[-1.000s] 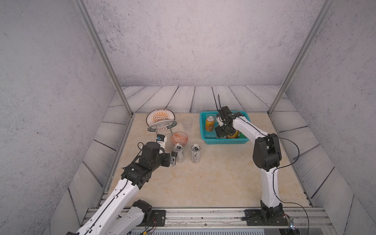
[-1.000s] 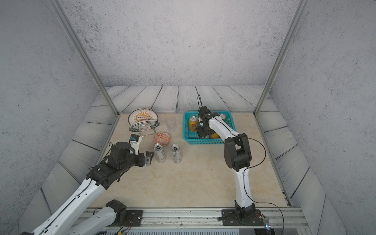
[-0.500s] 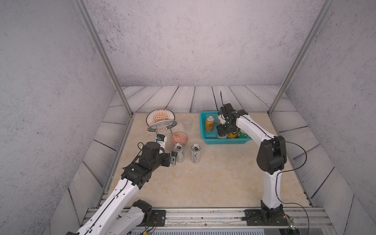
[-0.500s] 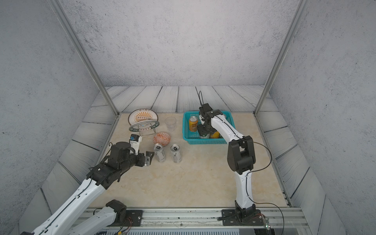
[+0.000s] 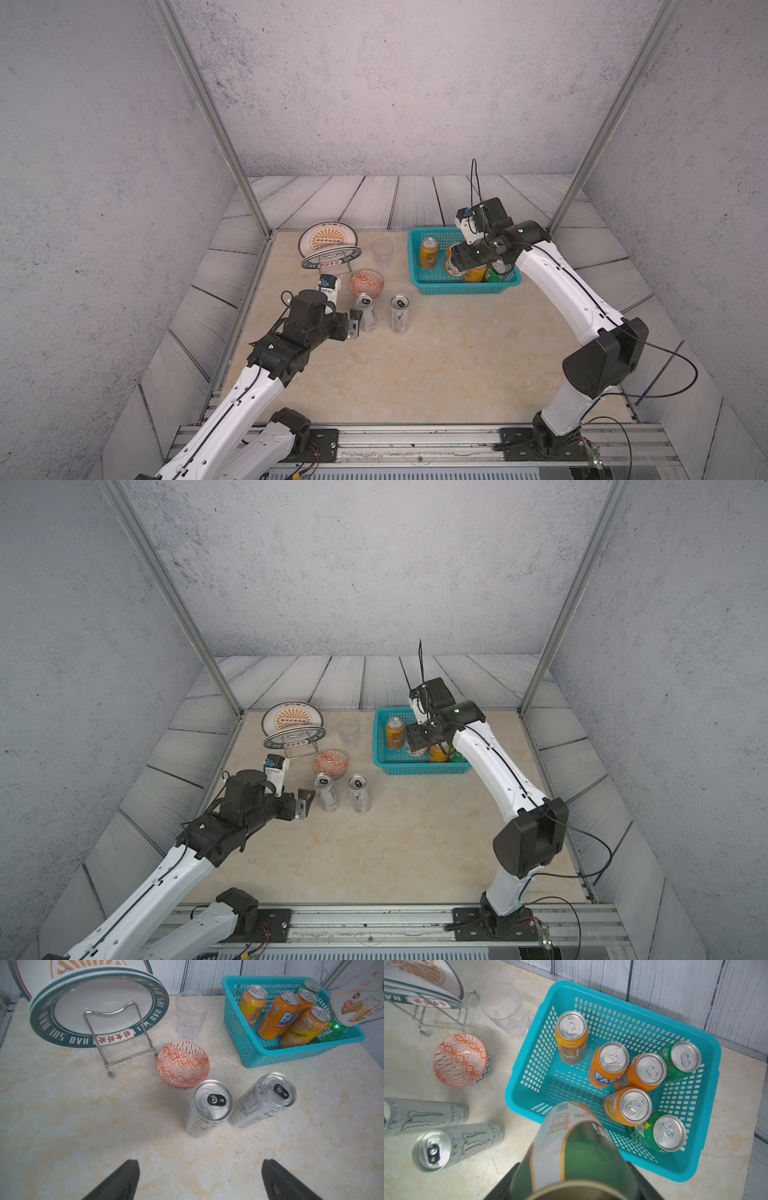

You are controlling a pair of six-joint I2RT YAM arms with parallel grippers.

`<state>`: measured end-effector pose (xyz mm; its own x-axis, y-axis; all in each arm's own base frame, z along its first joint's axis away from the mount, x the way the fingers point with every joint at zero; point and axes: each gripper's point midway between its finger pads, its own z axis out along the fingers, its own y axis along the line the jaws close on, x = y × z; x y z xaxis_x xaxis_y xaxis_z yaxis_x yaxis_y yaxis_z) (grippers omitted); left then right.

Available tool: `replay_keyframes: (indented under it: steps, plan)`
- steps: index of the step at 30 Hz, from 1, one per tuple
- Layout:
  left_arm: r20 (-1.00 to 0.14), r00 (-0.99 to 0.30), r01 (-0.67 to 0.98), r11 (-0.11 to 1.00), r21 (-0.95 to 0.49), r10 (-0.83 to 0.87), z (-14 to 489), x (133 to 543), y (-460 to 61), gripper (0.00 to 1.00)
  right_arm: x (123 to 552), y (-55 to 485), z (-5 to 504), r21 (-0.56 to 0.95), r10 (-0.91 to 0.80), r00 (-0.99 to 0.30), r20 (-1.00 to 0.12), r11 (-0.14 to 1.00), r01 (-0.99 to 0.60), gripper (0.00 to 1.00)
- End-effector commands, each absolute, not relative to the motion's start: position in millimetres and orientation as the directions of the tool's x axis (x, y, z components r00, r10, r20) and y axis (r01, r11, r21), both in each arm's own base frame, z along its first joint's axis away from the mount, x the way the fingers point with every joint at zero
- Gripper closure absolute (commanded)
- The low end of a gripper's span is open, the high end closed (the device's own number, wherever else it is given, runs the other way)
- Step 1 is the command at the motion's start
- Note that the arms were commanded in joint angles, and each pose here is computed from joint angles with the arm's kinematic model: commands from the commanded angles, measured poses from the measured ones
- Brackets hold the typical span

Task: Take out the drinks from the basket
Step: Pick up the drink from the basket, then place the drink at the center of the board.

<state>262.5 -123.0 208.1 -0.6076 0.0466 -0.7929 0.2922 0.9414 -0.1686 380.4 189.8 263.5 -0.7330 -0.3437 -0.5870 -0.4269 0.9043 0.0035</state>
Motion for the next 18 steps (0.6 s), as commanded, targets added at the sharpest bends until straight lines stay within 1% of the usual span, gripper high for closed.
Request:
replay_keyframes:
  steps: [1,9,15,18]
  plan:
    - [-0.804,-0.593,0.287,0.943,-0.169,0.036,212.3,263.2,-120.5,0.01,359.7,195.9,296.3,0.024,-0.310,-0.664,-0.680,0.897,-0.442,0.38]
    - [-0.804,-0.594,0.289,0.943,-0.167,0.040,212.5,263.7,-121.0,0.01,323.6,208.4,277.5,0.041,-0.323,-0.671,-0.668,0.883,-0.467,0.38]
    - [-0.806,-0.591,0.289,0.943,-0.167,0.039,213.0,263.9,-120.8,0.01,314.8,223.8,248.9,0.067,-0.322,-0.684,-0.655,0.877,-0.477,0.38]
    - [-0.806,-0.590,0.289,0.943,-0.165,0.040,213.2,263.5,-120.2,0.01,313.8,233.0,232.2,0.058,-0.342,-0.689,-0.639,0.872,-0.486,0.38]
